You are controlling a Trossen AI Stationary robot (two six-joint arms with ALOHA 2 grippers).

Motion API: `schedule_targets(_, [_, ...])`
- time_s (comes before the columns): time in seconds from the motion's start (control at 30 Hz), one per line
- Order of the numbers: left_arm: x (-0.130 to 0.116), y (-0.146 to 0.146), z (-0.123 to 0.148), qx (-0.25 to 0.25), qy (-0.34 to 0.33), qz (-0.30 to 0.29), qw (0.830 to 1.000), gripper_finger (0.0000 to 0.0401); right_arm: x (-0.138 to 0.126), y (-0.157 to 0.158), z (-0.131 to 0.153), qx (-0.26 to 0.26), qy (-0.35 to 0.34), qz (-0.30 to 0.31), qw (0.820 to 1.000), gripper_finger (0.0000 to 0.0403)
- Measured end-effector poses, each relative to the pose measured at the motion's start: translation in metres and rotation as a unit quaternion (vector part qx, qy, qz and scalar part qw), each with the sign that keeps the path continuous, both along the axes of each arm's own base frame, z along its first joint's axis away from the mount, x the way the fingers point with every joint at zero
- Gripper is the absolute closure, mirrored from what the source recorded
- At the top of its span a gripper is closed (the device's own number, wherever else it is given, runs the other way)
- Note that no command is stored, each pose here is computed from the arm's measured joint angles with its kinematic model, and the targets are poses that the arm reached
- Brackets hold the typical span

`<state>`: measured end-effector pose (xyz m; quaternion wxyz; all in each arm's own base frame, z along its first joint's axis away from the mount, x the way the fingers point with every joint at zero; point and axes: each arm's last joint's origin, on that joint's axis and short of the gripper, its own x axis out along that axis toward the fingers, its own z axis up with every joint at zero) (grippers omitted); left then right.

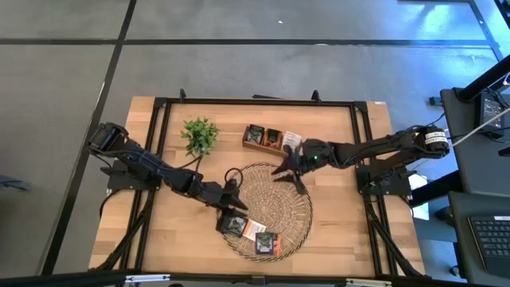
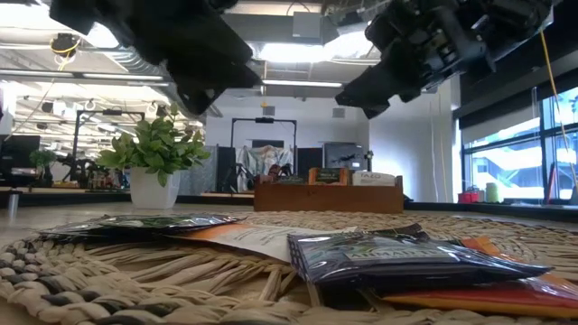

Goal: Pick & Place Tea
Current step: Put the black and white tea bag into the left section of the wooden organizer

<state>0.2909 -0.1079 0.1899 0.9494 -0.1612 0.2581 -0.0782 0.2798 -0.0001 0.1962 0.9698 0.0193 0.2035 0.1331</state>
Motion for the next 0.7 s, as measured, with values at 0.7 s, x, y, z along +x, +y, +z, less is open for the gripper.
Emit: schedule_targets(0.7, [-0.017, -0.039, -0.013, 0.067, 0.018, -0.098, 0.993, 0.0399, 0.005, 0.021, -0.005, -0.04, -0.006, -0.043, 0.998, 0.0282])
